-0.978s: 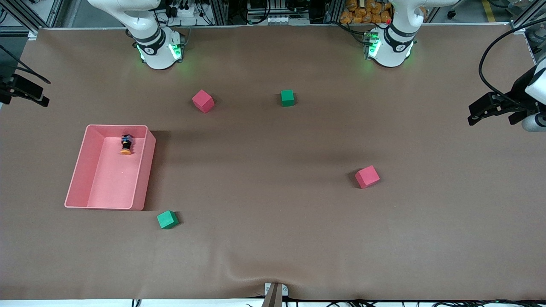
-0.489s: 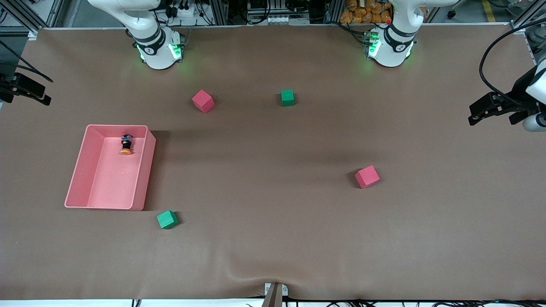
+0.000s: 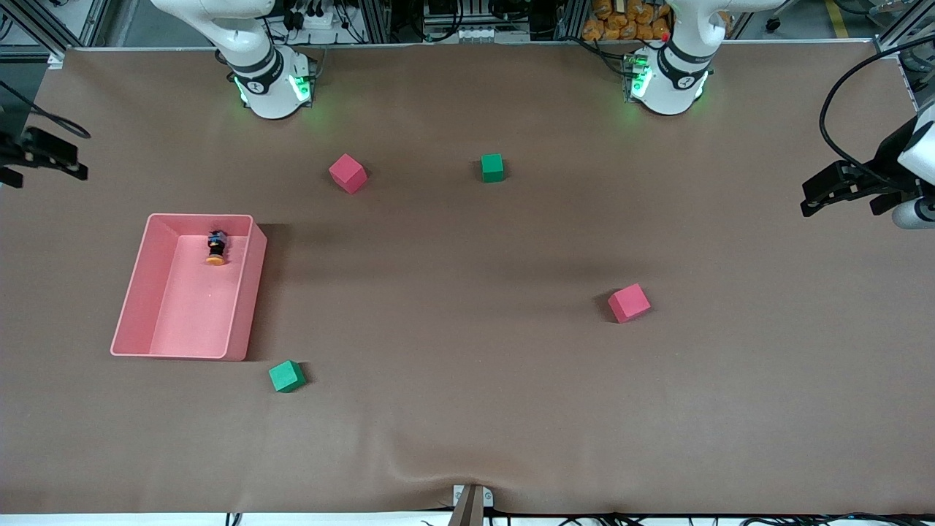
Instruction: Place and upright button with both arms
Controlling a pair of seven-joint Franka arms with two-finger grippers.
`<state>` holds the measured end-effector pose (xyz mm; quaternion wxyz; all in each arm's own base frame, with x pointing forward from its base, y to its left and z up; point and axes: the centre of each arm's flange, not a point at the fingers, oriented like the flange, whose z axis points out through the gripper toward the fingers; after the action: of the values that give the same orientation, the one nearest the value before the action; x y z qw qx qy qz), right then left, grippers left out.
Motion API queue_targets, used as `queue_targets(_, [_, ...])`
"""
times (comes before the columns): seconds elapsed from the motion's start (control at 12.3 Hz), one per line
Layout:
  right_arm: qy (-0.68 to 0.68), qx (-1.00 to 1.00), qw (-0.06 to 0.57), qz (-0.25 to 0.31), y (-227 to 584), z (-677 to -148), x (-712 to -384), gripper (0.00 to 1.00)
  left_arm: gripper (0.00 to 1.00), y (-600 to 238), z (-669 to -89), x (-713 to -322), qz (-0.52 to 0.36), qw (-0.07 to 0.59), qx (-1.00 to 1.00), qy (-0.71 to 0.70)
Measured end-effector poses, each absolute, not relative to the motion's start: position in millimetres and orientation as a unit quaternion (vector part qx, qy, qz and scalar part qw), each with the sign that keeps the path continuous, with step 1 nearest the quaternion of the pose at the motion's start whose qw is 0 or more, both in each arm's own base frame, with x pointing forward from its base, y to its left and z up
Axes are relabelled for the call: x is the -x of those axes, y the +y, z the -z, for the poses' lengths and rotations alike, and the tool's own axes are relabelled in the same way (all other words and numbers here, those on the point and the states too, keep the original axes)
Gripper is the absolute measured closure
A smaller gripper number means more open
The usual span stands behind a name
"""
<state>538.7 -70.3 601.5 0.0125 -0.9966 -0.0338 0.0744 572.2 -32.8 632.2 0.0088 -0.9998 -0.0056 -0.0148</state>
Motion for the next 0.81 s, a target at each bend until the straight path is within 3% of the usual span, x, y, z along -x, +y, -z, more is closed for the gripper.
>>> queue_targets(0.33, [-0.01, 0.994, 0.013, -0.107, -78, -512, -554, 0.0, 0.0, -33, -631, -572, 0.014, 0.009, 1.0, -0.006])
queue_targets(0.81, [-0.009, 0.989, 0.013, -0.147, -101, -460, -553, 0.0, 0.0, -32, -630, -573, 0.012, 0.009, 1.0, -0.004])
